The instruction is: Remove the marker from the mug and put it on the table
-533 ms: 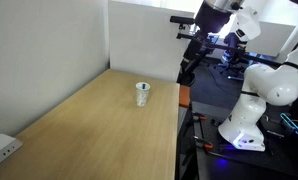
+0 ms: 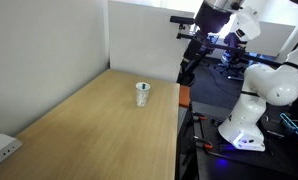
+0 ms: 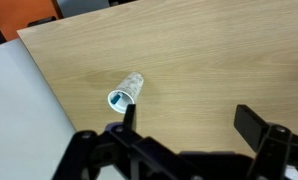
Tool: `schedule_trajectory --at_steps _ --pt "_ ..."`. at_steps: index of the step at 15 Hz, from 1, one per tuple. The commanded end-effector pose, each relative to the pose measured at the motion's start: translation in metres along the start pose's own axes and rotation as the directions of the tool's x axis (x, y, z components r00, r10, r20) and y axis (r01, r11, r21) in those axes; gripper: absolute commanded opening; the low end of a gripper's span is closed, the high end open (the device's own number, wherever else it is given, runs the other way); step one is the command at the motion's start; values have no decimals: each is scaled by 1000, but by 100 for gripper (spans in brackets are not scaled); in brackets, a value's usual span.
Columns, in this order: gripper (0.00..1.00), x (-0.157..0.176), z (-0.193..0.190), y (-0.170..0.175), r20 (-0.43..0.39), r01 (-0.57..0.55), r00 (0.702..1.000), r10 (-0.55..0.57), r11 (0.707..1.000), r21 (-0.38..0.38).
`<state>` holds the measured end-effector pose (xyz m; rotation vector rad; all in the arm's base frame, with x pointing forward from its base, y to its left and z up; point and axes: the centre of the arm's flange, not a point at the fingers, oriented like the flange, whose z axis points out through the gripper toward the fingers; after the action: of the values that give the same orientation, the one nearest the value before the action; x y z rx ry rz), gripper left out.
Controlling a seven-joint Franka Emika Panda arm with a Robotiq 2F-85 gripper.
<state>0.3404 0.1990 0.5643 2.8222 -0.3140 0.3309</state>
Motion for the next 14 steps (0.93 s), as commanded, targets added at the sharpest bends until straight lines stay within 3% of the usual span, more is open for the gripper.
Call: schedule_trajectory --at_steps 1,14 --pt "100 2 0 1 -12 -5 1000 5 1000 -3" --pt "100 61 11 90 -75 -144 987 144 990 14"
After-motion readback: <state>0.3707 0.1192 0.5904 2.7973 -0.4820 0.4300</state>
